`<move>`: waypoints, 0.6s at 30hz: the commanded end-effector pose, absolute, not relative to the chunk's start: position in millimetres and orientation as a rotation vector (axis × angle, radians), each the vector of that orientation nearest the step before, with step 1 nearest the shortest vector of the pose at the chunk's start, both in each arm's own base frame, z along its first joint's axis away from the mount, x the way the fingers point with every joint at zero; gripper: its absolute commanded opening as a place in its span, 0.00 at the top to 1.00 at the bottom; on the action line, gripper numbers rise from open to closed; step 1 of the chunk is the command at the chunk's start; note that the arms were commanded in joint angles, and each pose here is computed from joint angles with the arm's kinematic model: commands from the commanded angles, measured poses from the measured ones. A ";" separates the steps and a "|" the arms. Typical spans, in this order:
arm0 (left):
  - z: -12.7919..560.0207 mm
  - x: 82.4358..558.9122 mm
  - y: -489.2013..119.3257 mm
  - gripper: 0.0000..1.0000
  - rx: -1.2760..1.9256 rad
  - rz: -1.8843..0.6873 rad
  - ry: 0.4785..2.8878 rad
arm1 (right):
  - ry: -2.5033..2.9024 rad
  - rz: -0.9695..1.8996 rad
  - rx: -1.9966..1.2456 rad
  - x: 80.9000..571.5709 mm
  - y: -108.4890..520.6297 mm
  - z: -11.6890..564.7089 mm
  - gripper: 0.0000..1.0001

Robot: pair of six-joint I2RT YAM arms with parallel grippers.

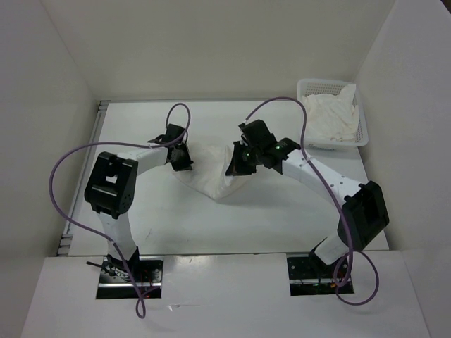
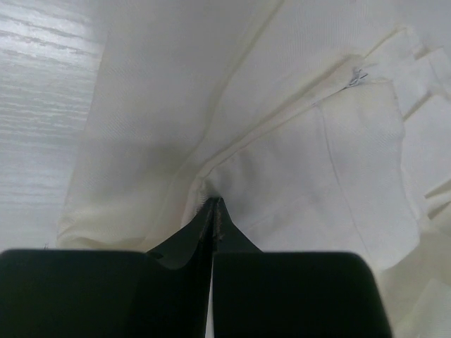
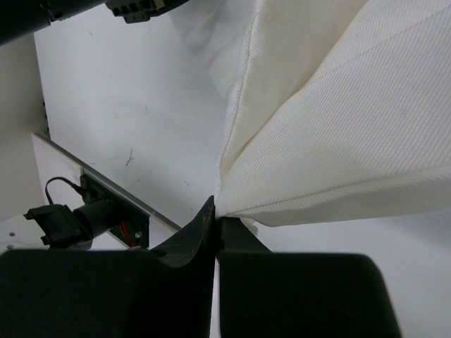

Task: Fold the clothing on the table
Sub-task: Fold the skirt

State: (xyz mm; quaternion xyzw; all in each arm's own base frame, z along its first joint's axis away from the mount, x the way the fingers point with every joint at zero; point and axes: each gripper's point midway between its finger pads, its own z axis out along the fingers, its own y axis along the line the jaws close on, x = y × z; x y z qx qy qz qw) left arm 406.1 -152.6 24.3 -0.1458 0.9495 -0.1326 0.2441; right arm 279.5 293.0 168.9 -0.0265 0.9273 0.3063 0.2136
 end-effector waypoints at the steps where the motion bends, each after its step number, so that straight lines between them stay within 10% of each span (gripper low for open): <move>1: 6.5 393.8 -161.8 1.00 -0.360 -0.362 2.650 | 2.515 0.857 -0.088 275.6 287.3 190.2 1.00; 18: -10.7 333.3 -240.2 1.00 -0.212 -0.550 2.745 | 2.503 0.869 -0.022 256.1 254.3 191.4 1.00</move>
